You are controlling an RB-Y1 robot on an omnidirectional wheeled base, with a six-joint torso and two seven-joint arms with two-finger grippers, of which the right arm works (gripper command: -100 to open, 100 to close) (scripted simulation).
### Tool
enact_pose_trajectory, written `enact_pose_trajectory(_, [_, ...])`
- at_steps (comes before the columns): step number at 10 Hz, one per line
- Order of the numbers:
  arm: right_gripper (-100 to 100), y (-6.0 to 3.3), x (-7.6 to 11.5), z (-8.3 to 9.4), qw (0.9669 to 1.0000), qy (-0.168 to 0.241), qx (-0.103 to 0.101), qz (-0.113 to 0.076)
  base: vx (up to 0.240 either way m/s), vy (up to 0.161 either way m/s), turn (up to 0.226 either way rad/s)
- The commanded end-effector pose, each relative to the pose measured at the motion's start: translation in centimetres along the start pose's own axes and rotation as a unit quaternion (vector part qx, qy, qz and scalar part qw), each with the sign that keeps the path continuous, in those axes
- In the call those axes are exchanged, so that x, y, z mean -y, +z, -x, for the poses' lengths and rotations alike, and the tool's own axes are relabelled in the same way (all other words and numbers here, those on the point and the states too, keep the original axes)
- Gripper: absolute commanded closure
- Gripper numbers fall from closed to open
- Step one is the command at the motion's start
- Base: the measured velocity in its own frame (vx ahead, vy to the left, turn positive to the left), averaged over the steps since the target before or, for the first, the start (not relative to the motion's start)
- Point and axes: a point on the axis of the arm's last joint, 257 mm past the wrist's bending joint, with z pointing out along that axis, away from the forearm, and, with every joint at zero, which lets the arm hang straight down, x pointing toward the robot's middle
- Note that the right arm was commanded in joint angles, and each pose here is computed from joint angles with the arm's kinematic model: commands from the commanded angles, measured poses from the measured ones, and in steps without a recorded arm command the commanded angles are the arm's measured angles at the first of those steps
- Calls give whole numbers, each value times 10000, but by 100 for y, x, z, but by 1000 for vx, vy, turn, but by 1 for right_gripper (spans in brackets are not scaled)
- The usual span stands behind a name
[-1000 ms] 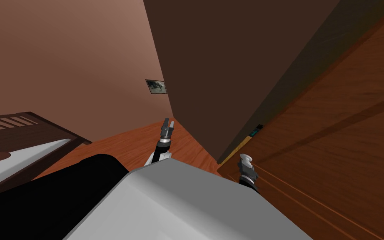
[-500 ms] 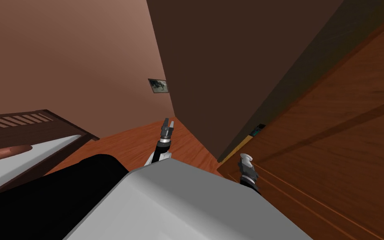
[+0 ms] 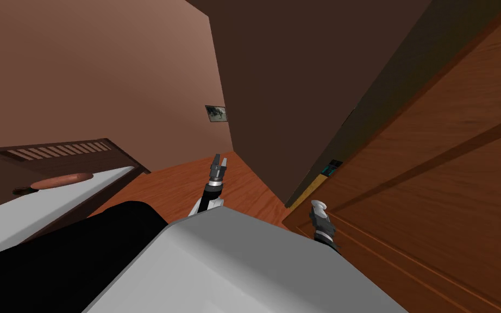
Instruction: Pull the door open
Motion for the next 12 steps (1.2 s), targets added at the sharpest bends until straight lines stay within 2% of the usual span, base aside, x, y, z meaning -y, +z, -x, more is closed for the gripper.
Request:
enact_pose_trajectory(1, [100, -20, 41, -13, 9999, 45, -6, -151, -256, -14, 132])
enact_pose_trajectory(2, [100, -35, 60, -12, 9997, 63, 2, -235, -232, -10, 137])
enact_pose_trajectory(3, [100, -35, 39, -3, 9998, 36, 19, -175, -100, -2, 34])
enact_pose_trajectory(4, [100, -91, 82, 12, 9994, 45, 35, -329, -176, -21, 115])
enact_pose_trajectory(6, [100, -130, 110, 2, 9989, 46, 19, -463, -254, -36, 115])
enact_pose_trajectory(8, [100, -199, 157, -9, 9977, 55, 4, -679, -264, -3, 117])
enact_pose_trajectory(10, [100, -253, 191, -13, 9965, 66, 0, -836, -267, -16, 87])
enact_pose_trajectory(11, [100, -233, 186, -5, 9969, 49, 9, -782, -131, -5, 25])
enact_pose_trajectory(12, [100, -310, 193, 15, 9959, 51, 29, -902, -149, -22, 119])
